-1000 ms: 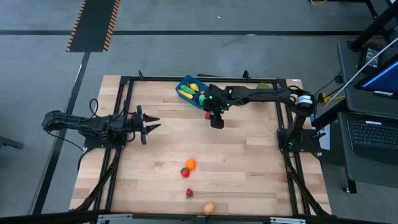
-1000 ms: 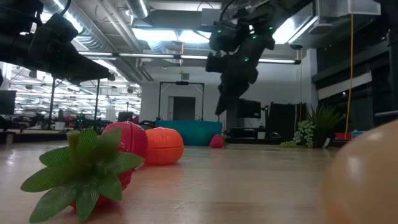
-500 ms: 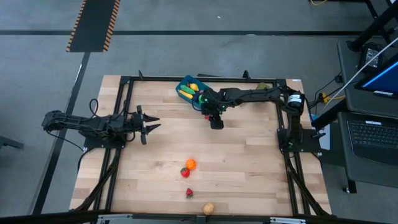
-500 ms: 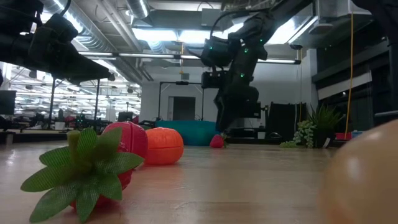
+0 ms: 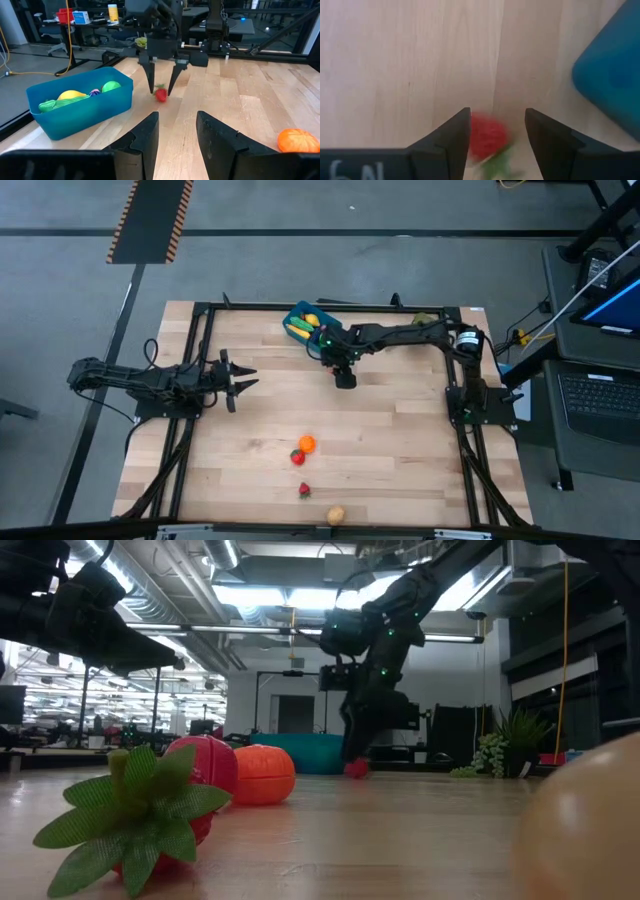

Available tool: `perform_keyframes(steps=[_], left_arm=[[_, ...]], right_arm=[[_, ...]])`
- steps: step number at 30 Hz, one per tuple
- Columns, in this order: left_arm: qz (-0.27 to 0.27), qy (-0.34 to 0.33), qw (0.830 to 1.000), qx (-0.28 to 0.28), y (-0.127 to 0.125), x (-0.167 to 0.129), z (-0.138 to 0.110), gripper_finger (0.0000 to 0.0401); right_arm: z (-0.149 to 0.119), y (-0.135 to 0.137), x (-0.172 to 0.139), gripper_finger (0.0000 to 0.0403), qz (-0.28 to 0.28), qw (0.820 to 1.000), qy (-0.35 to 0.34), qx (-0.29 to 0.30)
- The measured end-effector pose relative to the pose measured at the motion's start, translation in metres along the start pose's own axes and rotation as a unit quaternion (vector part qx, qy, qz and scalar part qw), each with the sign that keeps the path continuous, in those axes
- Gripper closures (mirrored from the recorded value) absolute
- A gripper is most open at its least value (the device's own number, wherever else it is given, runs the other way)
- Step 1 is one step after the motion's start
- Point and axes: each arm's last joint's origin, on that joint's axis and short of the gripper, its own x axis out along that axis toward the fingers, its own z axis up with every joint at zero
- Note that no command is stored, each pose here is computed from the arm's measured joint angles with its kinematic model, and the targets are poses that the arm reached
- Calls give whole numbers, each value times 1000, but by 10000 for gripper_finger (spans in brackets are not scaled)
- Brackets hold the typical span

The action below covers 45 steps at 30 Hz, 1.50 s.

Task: Pick and placing Produce into tupperware
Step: Put the red strawberry into the blue bin

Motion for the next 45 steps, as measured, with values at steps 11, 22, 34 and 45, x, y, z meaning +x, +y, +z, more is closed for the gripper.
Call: perform_keyframes(steps=[11,22,34,45], left_arm=[[0,3,1000,1,0,0,0,277],[0,3,1000,1,0,0,0,277],[0,3,1000,1,0,0,0,277],[0,3,1000,4,0,0,0,277]], right_arm=[[-4,-1,14,214,-12,1000,21,1],[6,-5,6,214,-24,1000,7,3],[15,-3,-9,214,-13,999,34,41],[27,-3,-38,214,-9,970,81,228]])
